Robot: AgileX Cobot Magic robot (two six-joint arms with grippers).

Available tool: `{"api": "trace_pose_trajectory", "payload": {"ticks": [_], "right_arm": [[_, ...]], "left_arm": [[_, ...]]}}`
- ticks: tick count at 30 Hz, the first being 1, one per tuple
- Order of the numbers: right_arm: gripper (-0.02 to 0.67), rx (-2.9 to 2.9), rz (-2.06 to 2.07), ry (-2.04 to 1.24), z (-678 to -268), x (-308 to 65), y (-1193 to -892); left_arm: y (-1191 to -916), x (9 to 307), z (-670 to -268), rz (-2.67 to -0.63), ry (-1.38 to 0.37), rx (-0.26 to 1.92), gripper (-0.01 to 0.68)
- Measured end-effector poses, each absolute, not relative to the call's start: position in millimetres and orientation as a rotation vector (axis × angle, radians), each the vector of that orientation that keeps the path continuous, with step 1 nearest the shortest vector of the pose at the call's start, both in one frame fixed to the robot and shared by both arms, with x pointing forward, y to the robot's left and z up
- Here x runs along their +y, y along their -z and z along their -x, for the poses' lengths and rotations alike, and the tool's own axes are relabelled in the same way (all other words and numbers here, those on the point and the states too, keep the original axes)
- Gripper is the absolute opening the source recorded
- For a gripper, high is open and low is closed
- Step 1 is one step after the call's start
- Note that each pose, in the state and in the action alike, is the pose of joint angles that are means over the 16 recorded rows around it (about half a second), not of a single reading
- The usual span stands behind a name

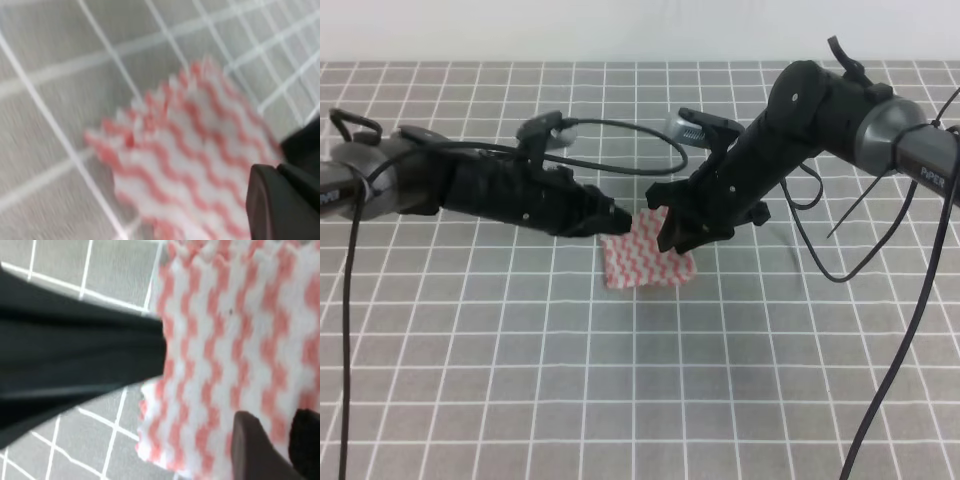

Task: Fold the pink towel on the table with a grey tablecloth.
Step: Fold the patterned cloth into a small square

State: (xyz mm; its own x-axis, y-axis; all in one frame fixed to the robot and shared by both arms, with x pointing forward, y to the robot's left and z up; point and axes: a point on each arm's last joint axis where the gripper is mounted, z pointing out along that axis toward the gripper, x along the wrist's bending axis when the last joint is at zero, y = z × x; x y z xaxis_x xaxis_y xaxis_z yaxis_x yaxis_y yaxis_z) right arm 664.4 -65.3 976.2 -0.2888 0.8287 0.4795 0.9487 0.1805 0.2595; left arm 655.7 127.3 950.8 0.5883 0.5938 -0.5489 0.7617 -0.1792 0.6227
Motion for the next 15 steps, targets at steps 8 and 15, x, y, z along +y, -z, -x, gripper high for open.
{"api": "trace_pose_trajectory", "payload": {"ticks": [8,15], "right_arm": [[0.155,-2.246,1.698,0.698,-661.4,-67.6,-974.2],[0.151,-2.252,1.689,0.663,-659.4,-68.3,-973.1]], "left_arm": [[-945.8,118.7,-649.6,-1.952,0.226,1.104,-0.002],[-943.9,116.7,-654.5,-1.966,0.107,1.12,-0.002]]}}
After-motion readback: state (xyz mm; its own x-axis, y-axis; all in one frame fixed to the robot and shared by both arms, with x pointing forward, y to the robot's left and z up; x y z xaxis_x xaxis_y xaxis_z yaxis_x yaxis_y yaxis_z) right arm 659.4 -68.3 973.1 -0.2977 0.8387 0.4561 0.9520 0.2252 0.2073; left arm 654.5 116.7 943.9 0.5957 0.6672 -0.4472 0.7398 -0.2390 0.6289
